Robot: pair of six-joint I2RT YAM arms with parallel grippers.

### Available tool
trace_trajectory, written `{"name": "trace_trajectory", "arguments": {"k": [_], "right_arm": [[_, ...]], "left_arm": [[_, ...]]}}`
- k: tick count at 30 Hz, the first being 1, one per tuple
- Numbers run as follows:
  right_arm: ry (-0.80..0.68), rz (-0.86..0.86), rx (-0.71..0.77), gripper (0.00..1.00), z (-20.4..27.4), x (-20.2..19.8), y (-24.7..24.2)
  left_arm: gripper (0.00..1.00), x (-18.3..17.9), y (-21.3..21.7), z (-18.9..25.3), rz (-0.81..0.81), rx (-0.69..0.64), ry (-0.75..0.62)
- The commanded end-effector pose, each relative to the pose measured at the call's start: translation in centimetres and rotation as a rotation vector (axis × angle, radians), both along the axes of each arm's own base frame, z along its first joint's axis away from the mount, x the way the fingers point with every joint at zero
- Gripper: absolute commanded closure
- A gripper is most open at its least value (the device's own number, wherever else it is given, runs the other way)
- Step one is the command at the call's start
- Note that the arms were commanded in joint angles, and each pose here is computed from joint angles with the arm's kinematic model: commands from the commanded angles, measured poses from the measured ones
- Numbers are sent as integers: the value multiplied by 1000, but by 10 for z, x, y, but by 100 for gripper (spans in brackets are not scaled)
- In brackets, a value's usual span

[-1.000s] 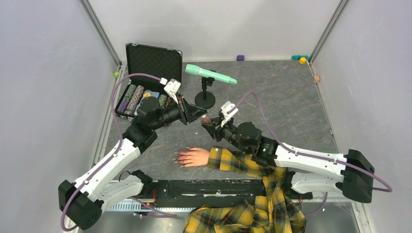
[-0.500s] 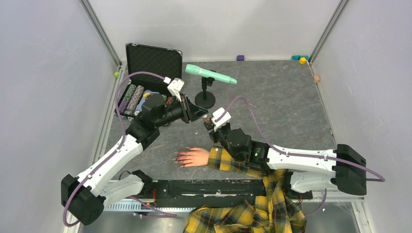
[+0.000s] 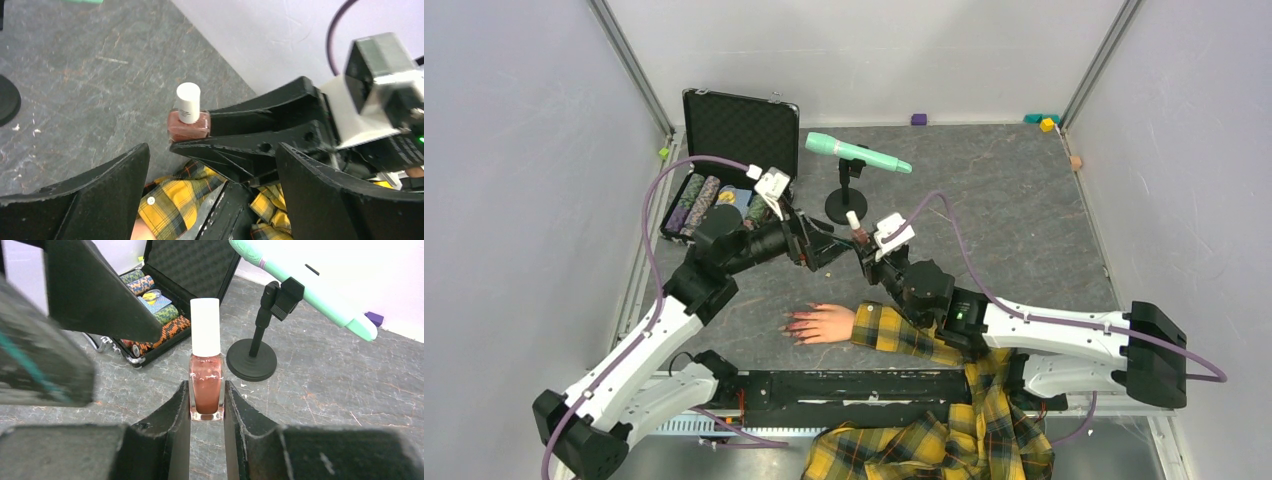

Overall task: Paint the nails
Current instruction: Unscrew the nail polish bottle.

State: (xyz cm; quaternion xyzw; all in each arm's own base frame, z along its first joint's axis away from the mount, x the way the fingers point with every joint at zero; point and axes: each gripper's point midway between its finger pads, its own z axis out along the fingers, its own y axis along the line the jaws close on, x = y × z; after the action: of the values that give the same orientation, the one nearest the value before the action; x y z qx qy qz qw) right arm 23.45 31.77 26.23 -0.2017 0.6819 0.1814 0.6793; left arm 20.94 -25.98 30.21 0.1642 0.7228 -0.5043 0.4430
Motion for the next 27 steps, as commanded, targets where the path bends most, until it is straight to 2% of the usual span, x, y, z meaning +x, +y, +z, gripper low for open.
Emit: {"name": "trace_trajectory", "arguments": {"k": [1, 7, 11, 15, 20, 24, 27], "right_arm": [[-28, 11, 92, 100, 31, 2, -6], [-3, 295, 201, 100, 41, -10, 2], [-21, 527, 294, 100, 58, -34, 2], [-38, 724, 324, 100, 70, -62, 6], [-47, 879, 374, 100, 80, -86, 12], [-38, 930, 392, 100, 83, -92, 16], [-25, 941, 395, 100, 82, -92, 18]], "left_arm": [[0, -8, 7, 31, -1, -62, -159], [0, -20, 12, 48, -12, -110, -241], [0, -27, 13, 57, -37, -123, -272], [0, -33, 12, 62, -67, -143, -287], [0, -43, 4, 64, -149, -171, -281], [0, -50, 2, 67, -194, -190, -288], [6, -56, 0, 70, -230, -204, -300]]}}
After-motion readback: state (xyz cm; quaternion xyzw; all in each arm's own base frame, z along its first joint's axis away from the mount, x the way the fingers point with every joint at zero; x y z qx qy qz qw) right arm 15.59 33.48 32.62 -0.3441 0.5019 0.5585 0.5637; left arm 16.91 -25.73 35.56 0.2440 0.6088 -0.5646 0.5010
